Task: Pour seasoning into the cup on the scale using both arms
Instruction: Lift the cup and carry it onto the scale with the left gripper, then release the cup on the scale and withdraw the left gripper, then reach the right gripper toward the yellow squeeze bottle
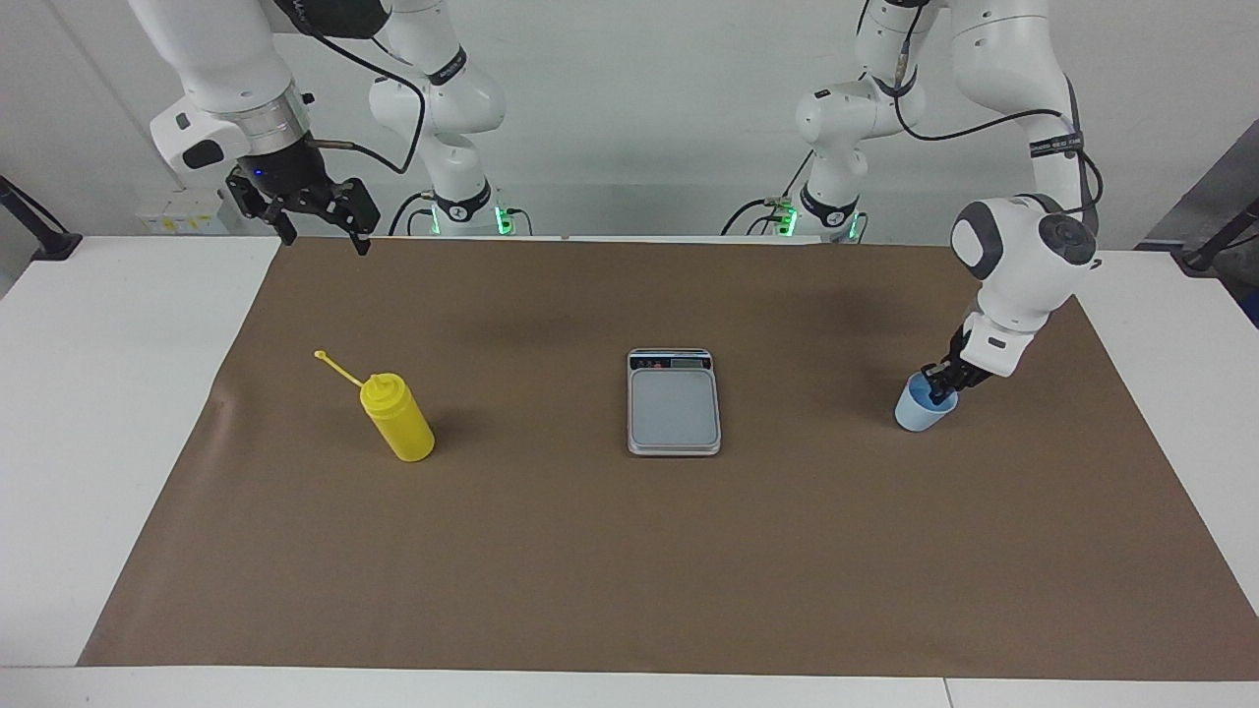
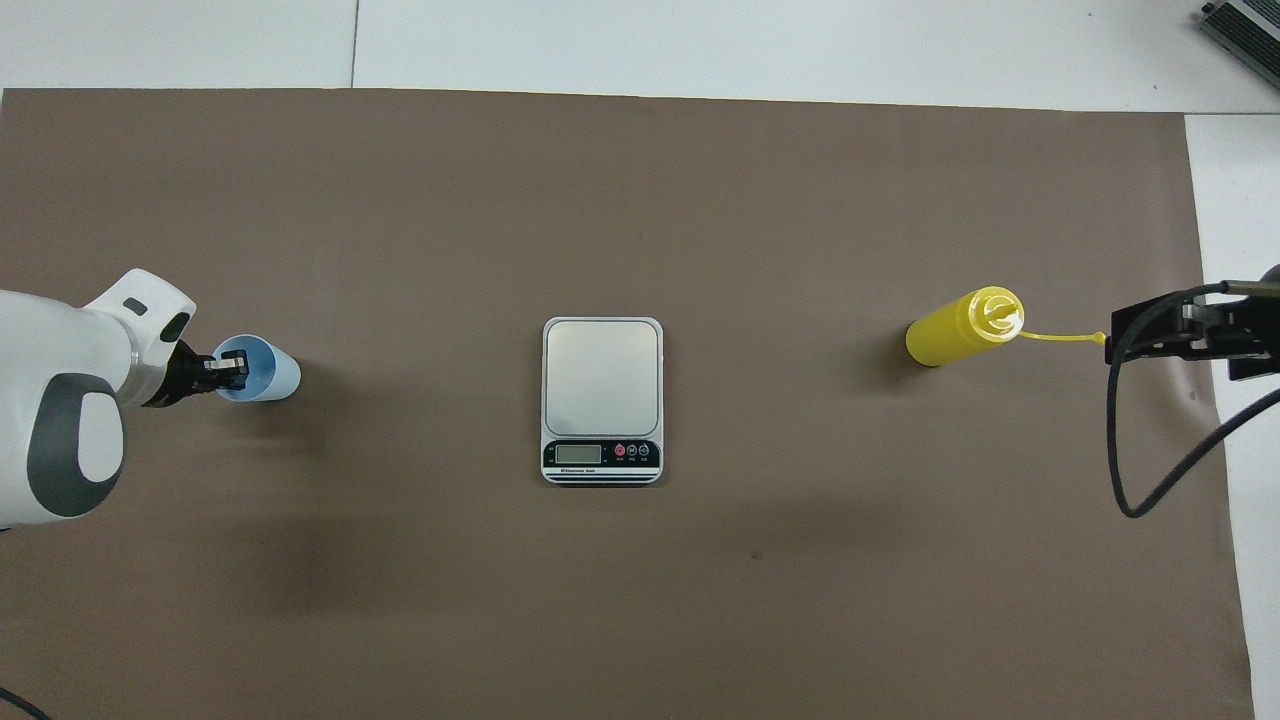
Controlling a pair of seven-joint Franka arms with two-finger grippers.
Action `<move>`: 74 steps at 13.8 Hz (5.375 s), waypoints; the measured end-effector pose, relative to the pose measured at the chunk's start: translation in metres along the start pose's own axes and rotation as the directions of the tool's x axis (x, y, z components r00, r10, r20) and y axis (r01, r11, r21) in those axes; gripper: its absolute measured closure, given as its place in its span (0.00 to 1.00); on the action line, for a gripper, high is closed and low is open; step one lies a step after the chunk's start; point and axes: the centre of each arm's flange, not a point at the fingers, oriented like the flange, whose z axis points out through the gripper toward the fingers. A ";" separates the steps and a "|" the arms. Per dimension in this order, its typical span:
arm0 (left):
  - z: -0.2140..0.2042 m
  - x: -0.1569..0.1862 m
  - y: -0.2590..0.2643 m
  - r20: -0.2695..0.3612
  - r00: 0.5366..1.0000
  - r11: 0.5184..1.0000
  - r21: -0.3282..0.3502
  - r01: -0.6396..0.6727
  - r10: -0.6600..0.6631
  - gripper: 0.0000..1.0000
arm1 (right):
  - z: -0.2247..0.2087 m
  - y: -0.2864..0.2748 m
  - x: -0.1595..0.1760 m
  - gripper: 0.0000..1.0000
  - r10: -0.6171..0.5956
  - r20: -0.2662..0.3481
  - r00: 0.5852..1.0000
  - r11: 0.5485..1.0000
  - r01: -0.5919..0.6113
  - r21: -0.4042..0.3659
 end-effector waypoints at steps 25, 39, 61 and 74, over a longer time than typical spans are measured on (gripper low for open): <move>-0.130 -0.040 0.308 0.000 0.992 0.991 -0.046 -0.127 0.127 0.97 | 0.000 0.000 0.000 0.00 0.000 0.000 1.000 1.000 0.000 0.000; -0.022 -0.084 0.382 0.021 0.990 0.989 -0.056 -0.137 0.138 0.97 | 0.000 0.000 0.000 0.00 0.000 0.000 1.000 1.000 0.000 0.000; -0.156 -0.024 0.255 -0.043 0.978 0.978 0.015 -0.206 0.206 0.00 | 0.008 -0.002 0.001 0.00 -0.080 0.003 0.997 0.997 0.080 0.000; -0.253 -0.006 0.094 0.026 0.959 0.958 0.038 -0.283 0.283 0.00 | 0.108 0.086 -0.008 0.00 -0.480 -0.288 0.829 0.847 0.523 0.093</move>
